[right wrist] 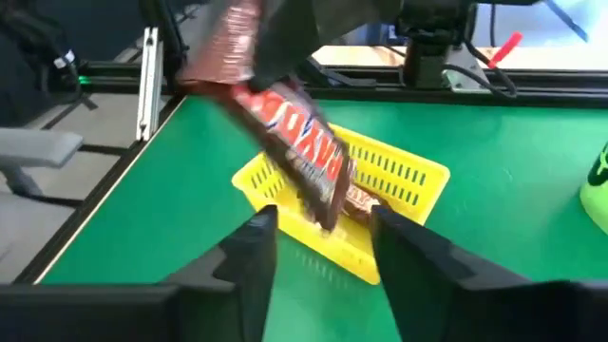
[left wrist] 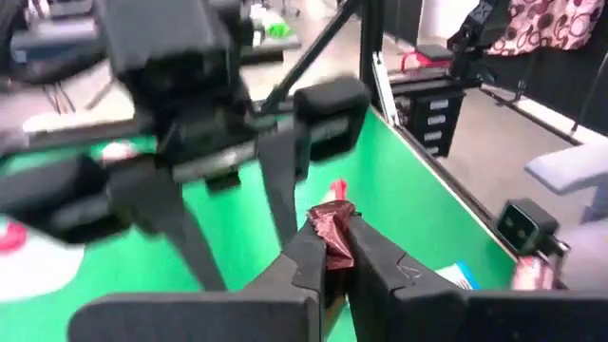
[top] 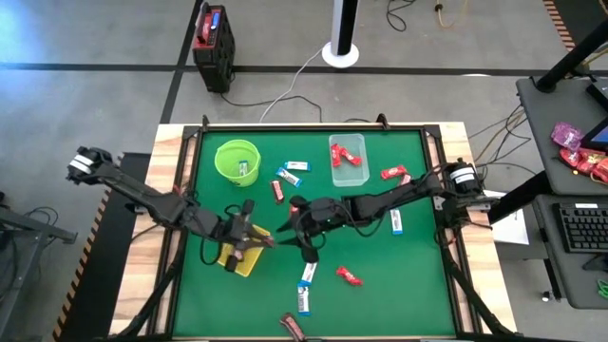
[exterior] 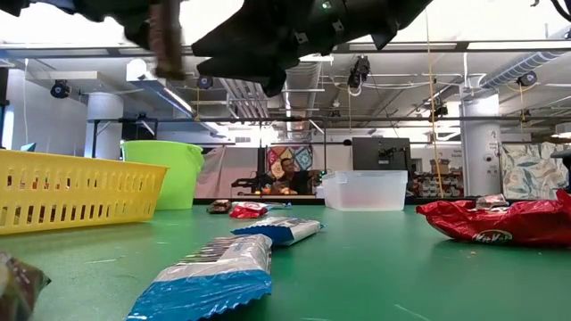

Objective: Sort candy by brand, put in halloween buckets
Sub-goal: Put the brown chocolate into the yellow bin

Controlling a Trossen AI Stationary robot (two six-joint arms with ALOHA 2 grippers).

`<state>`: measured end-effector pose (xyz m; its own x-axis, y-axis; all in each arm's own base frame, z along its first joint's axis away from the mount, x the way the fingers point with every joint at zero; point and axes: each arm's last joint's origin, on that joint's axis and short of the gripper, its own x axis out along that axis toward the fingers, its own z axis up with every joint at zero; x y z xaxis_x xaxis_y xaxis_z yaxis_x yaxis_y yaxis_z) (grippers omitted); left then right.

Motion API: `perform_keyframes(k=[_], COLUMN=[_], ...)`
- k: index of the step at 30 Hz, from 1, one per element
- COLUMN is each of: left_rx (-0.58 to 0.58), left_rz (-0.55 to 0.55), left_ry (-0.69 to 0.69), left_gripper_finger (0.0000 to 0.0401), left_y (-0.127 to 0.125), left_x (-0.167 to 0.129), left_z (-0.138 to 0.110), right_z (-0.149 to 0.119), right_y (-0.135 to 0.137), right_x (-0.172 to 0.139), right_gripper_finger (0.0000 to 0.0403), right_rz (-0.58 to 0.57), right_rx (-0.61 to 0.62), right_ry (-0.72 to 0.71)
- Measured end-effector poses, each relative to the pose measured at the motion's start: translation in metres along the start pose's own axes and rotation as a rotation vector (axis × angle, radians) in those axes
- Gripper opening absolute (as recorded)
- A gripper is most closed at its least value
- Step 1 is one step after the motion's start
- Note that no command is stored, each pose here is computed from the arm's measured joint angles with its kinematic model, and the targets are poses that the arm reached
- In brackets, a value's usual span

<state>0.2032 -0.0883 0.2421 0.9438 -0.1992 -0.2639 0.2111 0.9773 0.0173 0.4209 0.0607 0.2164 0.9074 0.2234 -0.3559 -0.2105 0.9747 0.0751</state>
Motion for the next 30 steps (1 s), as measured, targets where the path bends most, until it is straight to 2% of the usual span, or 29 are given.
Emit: perform_keyframes(k=[2, 6, 11, 15, 19, 24, 30], left_rx=[-0.059, -0.243, -0.392, -0.414, -0.401, -0.387, -0.369], left_rz=[0.007, 0.070, 0.176, 0.140, 0.146, 0.159, 0.150], left_ry=[0.078, 0.331, 0.560, 0.608, 0.656, 0.698, 0.695], left_gripper_finger=[0.0003, 0.0002, 0.0003, 0.0009, 0.0019, 0.0038, 0.0069], left_y=[0.003, 0.009, 0.011, 0.008, 0.006, 0.004, 0.002], left_x=[-0.013, -0.035, -0.045, -0.037, -0.029, -0.019, -0.014], left_z=[-0.003, -0.015, -0.030, -0.035, -0.040, -0.042, -0.036], right_z=[0.000, -0.002, -0.008, -0.015, -0.011, 0.015, 0.040], right_y=[-0.003, -0.007, -0.009, -0.009, 0.004, 0.034, 0.075], right_x=[0.000, -0.001, -0.001, -0.002, -0.004, -0.011, -0.021], right_gripper_finger=[0.0181, 0.0205, 0.0216, 0.0215, 0.0214, 0.0214, 0.0214], right_rz=[-0.006, -0.014, -0.026, -0.038, -0.059, -0.109, -0.137], right_rx=[0.021, 0.066, 0.134, 0.273, 0.363, 0.424, 0.551], right_ry=[0.005, 0.027, 0.090, 0.156, 0.315, 0.441, 0.472])
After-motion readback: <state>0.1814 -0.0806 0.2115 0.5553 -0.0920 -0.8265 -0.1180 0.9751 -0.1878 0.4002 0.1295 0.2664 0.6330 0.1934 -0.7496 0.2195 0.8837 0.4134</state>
